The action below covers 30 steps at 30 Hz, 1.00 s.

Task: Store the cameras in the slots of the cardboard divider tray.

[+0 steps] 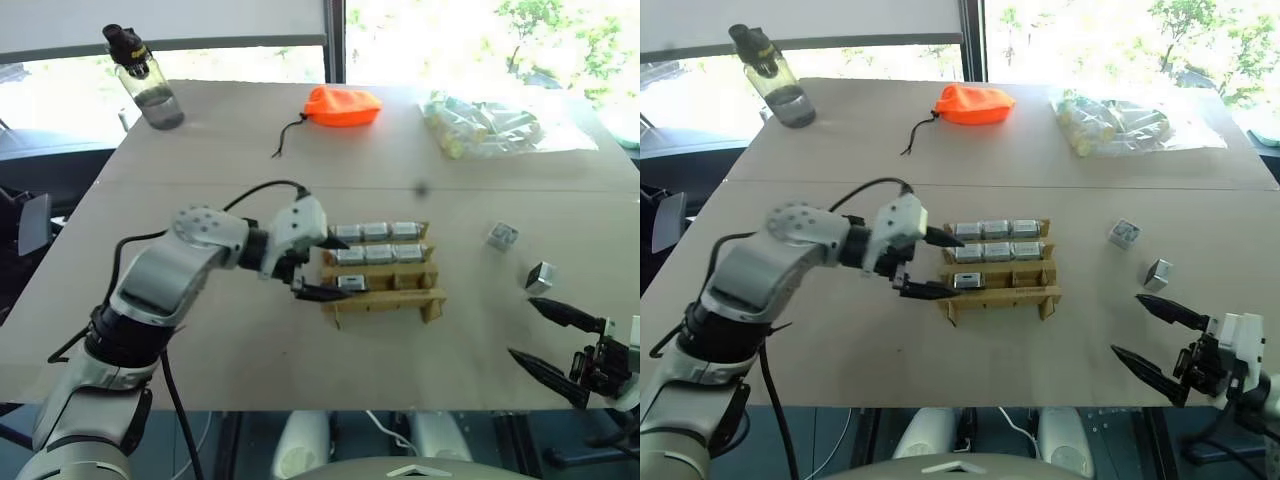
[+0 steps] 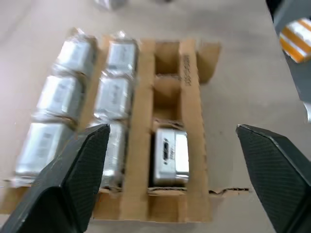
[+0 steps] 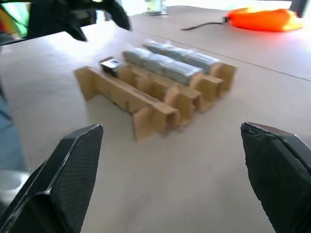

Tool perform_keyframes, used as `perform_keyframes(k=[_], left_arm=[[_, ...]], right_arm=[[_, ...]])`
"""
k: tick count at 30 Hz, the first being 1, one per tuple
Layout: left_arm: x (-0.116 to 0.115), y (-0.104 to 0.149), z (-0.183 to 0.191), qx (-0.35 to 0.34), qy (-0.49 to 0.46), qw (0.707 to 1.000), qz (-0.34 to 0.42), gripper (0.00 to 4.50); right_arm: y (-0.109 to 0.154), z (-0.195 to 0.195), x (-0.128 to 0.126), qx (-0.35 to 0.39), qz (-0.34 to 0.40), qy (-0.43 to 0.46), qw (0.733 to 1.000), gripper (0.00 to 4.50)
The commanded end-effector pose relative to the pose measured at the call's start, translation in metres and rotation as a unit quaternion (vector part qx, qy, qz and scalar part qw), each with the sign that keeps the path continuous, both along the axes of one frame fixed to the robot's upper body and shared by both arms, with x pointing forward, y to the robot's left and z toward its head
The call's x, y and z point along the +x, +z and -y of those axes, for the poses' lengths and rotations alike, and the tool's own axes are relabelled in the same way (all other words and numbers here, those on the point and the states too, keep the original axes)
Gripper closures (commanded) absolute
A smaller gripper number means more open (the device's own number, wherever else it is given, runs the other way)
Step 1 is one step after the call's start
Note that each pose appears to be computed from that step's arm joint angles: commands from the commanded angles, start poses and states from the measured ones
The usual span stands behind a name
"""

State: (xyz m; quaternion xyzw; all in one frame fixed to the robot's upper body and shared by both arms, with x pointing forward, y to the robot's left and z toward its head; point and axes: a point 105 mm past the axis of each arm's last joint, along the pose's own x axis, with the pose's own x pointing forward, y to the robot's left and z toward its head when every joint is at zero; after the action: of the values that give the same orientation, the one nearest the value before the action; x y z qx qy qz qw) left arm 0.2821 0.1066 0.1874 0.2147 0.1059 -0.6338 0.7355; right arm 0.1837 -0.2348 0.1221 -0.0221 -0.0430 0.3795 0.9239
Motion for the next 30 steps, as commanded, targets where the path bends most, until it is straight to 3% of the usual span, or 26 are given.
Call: perform_keyframes(k=[1,5,11,26,30], left_arm=[[0.002,0.023,-0.009,-0.046,0.011,0.998,0.033,0.06],[-0.009,0.05,-0.019,-0.119,0.012,0.992,0.045,0.06],[-0.038,0.051,-0.027,-0.125,-0.042,0.99,0.048,0.06],[-0.037,0.056,-0.03,-0.117,-0.035,0.989,0.083,0.06],[-0.036,0.053,-0.033,-0.106,-0.03,0.99,0.083,0.0]], right_arm=[[0.017,0.012,0.013,-0.017,0.044,-0.115,0.992,0.0],[0.008,0.02,0.027,-0.015,0.028,-0.287,0.957,0.0],[-0.013,0.032,0.046,0.028,-0.023,-0.454,0.89,0.0],[-0.038,0.013,0.075,0.102,-0.074,-0.51,0.851,0.0],[-0.036,0.015,0.078,0.107,-0.073,-0.514,0.848,1.26]])
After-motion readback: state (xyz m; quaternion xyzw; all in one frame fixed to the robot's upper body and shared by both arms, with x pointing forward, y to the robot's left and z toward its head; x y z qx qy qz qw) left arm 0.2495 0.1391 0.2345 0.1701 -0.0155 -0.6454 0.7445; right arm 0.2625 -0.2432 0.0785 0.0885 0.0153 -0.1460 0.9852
